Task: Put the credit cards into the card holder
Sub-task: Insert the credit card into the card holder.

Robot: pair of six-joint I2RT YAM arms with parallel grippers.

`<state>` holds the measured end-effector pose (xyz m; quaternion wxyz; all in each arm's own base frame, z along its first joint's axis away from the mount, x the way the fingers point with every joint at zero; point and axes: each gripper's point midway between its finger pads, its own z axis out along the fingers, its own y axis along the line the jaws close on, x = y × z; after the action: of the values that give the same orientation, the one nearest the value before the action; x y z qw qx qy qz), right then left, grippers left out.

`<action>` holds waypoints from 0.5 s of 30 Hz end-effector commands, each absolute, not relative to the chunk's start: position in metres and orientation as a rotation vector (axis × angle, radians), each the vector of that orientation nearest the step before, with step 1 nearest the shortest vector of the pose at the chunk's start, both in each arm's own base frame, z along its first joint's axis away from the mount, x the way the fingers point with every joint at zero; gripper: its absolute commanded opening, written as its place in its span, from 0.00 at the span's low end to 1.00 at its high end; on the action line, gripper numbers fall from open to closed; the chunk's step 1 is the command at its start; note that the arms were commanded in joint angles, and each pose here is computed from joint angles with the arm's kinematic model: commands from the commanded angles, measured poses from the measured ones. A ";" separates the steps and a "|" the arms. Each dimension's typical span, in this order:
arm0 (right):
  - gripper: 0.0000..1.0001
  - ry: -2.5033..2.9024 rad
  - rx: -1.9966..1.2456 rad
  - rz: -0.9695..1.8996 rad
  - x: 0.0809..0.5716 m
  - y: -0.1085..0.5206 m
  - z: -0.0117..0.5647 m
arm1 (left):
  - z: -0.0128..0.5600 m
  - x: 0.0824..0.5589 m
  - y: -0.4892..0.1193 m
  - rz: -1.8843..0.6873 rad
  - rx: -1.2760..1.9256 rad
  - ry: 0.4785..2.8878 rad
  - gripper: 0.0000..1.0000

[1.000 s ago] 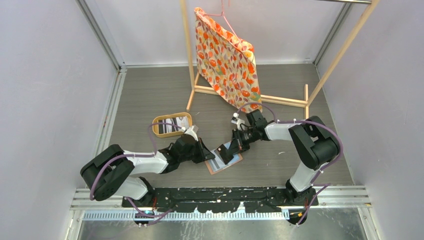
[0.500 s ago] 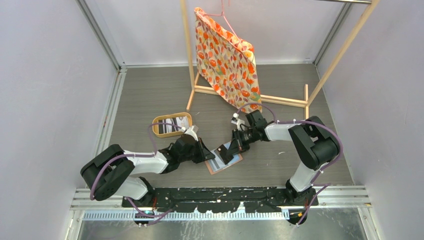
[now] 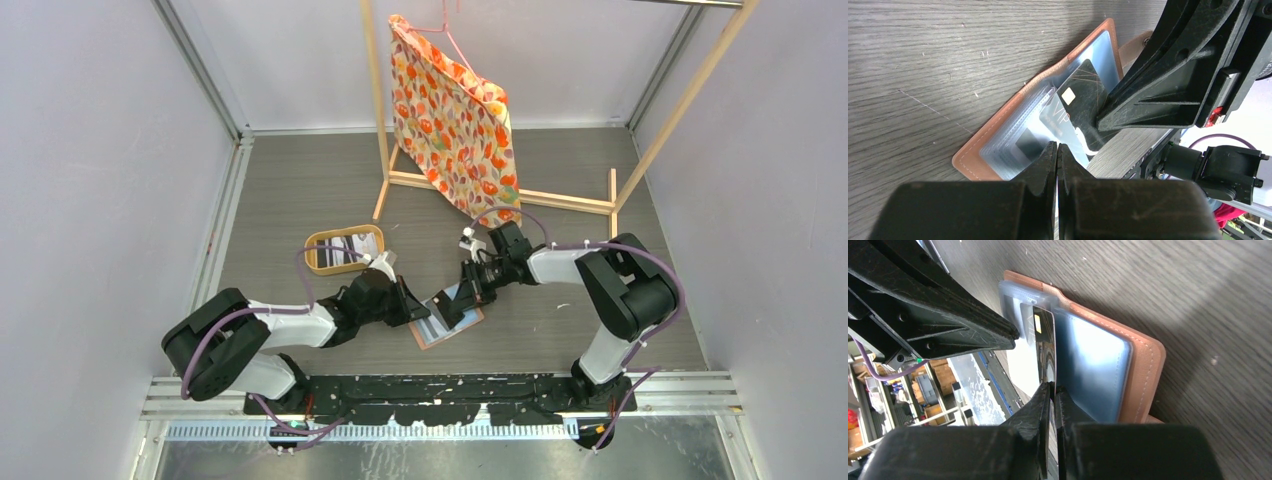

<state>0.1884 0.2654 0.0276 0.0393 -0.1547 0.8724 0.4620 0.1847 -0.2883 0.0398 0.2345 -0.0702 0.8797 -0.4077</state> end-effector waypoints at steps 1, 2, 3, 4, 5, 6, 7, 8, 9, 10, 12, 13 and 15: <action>0.10 2.631 -0.539 1.391 0.186 0.273 0.029 | 0.038 0.183 -0.289 -1.134 -0.191 2.406 0.01; 0.11 2.631 -0.543 1.399 0.186 0.274 0.030 | 0.038 0.183 -0.288 -1.133 -0.192 2.405 0.01; 0.11 2.633 -0.546 1.403 0.185 0.274 0.030 | 0.038 0.183 -0.288 -1.135 -0.193 2.404 0.01; 0.11 2.629 -0.550 1.400 0.185 0.275 0.031 | 0.039 0.183 -0.288 -1.138 -0.193 2.400 0.01; 0.12 2.630 -0.550 1.401 0.185 0.274 0.031 | 0.039 0.183 -0.288 -1.139 -0.192 2.398 0.01; 0.13 2.633 -0.550 1.404 0.184 0.274 0.030 | 0.040 0.184 -0.288 -1.142 -0.192 2.393 0.01; 0.13 2.634 -0.552 1.403 0.184 0.274 0.031 | 0.041 0.184 -0.289 -1.148 -0.187 2.386 0.01; 0.14 2.637 -0.559 1.401 0.183 0.274 0.030 | 0.042 0.184 -0.290 -1.155 -0.180 2.380 0.01; 0.15 2.640 -0.560 1.402 0.183 0.274 0.030 | 0.044 0.184 -0.290 -1.163 -0.175 2.373 0.02; 0.16 2.641 -0.562 1.403 0.182 0.274 0.030 | 0.046 0.184 -0.291 -1.173 -0.169 2.364 0.03; 0.18 2.645 -0.566 1.400 0.182 0.274 0.030 | 0.052 0.184 -0.294 -1.203 -0.155 2.334 0.06; 0.19 2.647 -0.567 1.398 0.182 0.273 0.030 | 0.055 0.185 -0.294 -1.214 -0.152 2.320 0.07; 0.20 2.652 -0.571 1.395 0.182 0.273 0.030 | 0.063 0.187 -0.298 -1.239 -0.132 2.289 0.09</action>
<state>0.1825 0.2724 0.0282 0.0388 -0.1710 0.8683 0.4640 0.1819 -0.2878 0.0397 0.2385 -0.0659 0.8732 -0.4199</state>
